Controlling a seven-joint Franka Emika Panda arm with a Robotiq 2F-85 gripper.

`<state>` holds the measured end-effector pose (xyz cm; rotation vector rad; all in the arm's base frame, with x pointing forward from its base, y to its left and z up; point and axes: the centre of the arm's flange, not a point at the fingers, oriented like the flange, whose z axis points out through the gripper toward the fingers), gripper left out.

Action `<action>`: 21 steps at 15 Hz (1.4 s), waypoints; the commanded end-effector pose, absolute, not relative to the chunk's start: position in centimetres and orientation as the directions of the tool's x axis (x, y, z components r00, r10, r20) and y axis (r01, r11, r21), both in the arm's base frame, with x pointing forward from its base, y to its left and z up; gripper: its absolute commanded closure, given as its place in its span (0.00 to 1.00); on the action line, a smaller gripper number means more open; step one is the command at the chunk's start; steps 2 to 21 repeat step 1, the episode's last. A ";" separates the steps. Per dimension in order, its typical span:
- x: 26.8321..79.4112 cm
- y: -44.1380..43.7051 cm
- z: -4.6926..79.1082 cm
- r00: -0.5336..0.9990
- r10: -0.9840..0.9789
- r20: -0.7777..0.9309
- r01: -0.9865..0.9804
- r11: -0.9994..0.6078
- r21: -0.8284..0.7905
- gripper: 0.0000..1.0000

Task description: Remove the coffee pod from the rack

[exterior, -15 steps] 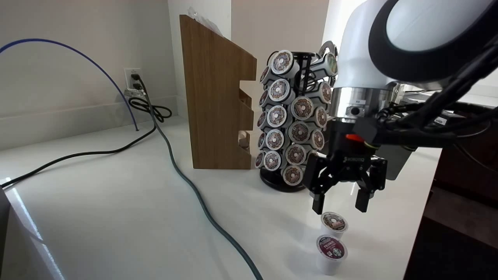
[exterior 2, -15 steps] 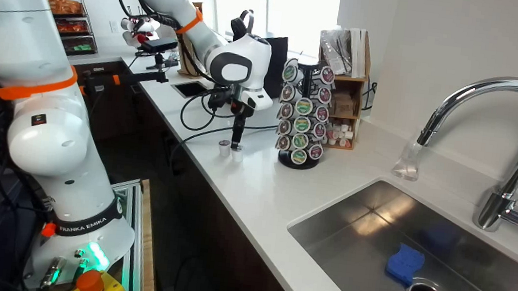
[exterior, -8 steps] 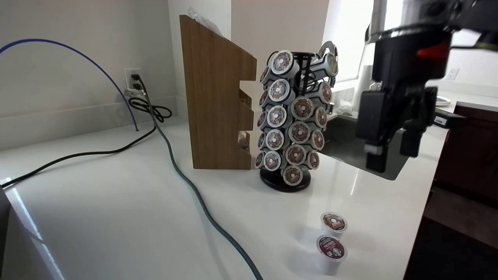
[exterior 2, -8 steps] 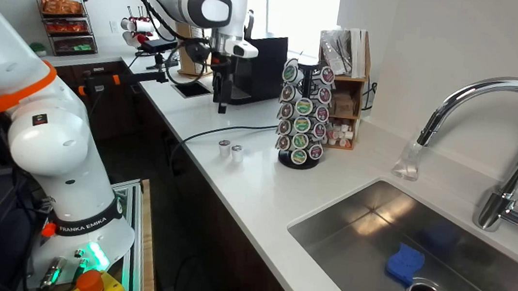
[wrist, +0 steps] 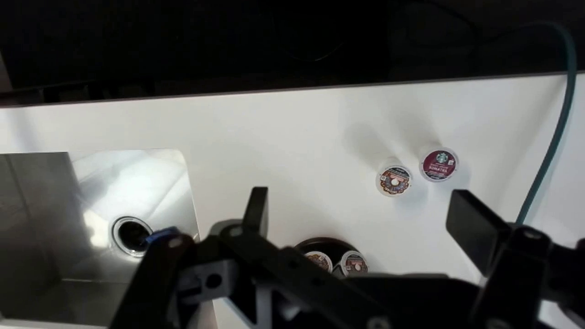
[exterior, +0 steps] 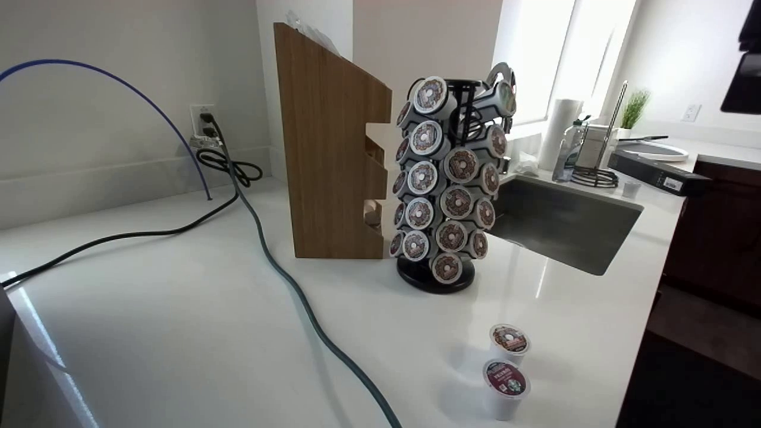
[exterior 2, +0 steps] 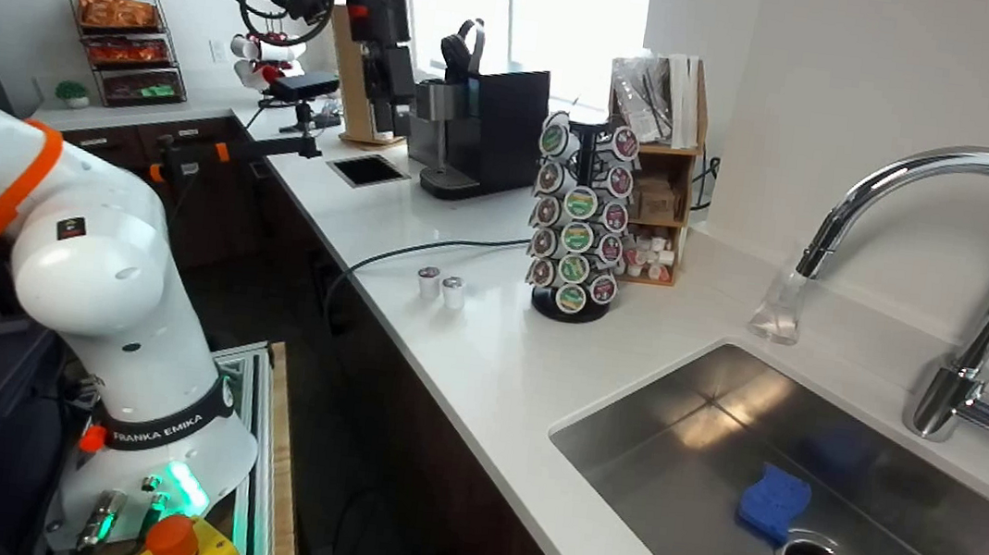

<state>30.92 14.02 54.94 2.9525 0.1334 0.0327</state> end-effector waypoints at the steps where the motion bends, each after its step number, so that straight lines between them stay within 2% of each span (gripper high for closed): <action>1: 30.9 14.0 54.9 0.996 0.092 0.013 0.088 -0.978 0.188 0.00; 21: 30.9 14.0 54.9 0.996 0.092 0.013 0.088 -0.978 0.188 0.00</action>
